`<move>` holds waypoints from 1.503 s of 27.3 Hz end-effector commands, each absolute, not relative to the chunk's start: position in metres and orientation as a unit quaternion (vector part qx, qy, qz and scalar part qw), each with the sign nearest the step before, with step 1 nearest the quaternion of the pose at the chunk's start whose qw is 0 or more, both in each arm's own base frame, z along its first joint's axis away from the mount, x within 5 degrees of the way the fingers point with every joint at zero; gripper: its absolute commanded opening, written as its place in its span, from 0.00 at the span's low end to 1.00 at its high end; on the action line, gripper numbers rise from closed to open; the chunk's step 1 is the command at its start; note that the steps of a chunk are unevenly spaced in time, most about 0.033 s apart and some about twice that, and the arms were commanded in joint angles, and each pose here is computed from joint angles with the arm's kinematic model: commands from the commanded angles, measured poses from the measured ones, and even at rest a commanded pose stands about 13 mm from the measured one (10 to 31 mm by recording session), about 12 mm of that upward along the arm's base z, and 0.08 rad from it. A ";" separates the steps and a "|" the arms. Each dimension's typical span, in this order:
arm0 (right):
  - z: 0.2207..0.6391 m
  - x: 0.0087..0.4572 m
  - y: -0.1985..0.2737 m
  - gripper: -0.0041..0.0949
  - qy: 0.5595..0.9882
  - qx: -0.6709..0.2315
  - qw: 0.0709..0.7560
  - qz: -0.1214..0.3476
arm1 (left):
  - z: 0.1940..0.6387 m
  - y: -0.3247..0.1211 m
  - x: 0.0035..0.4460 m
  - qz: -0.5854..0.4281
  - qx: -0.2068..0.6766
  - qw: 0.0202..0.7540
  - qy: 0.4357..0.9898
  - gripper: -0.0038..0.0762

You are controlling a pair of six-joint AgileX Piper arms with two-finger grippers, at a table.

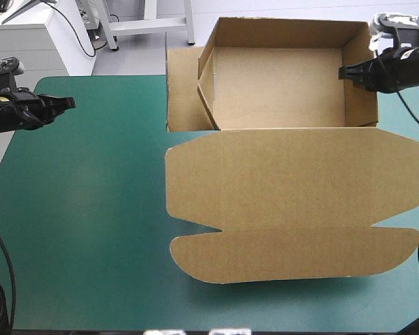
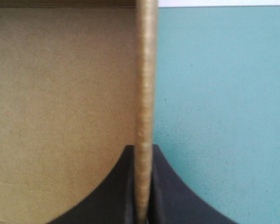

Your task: Fold the box

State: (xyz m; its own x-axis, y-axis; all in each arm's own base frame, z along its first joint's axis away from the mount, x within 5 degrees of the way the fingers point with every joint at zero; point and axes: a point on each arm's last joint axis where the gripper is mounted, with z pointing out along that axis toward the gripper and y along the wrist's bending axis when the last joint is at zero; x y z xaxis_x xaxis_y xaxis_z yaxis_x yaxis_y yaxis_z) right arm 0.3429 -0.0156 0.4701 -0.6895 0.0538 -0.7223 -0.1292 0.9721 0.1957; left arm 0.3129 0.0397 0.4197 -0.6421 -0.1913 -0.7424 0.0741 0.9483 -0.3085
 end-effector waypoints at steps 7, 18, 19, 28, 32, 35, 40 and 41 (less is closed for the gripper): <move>0.520 0.299 -0.002 0.02 0.857 -0.045 0.466 0.215 | 0.439 -0.007 0.322 -0.489 0.107 0.417 0.758 0.04; 0.513 0.312 0.033 0.02 0.856 -0.077 0.455 0.234 | 0.448 -0.042 0.310 -0.512 0.159 0.399 0.744 0.04; 0.511 0.315 0.033 0.02 0.858 -0.071 0.455 0.227 | 0.450 -0.044 0.306 -0.511 0.165 0.401 0.742 0.04; 0.497 0.330 0.049 0.02 0.873 -0.062 0.441 0.197 | 0.479 -0.051 0.270 -0.490 0.205 0.441 0.724 0.04; 0.495 0.336 0.066 0.02 0.865 -0.072 0.451 0.210 | 0.484 -0.051 0.260 -0.471 0.216 0.448 0.729 0.04; 0.492 0.340 0.075 0.02 0.863 -0.079 0.449 0.216 | 0.483 -0.051 0.258 -0.455 0.218 0.445 0.739 0.04; 0.487 0.344 0.089 0.02 0.863 -0.087 0.444 0.225 | 0.483 -0.051 0.258 -0.465 0.199 0.433 0.746 0.04; 0.485 0.346 0.090 0.02 0.863 -0.088 0.443 0.225 | 0.483 -0.051 0.258 -0.465 0.199 0.433 0.746 0.04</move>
State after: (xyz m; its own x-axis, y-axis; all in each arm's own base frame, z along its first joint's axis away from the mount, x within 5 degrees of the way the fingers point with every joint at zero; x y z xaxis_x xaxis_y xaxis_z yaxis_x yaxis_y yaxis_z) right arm 0.3594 0.0860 0.4569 -0.6833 -0.0166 -0.7300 -0.3220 0.9041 0.2808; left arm 0.2774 -0.0427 0.4623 -0.5648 -0.0936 -0.8199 0.6451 0.5696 -0.5094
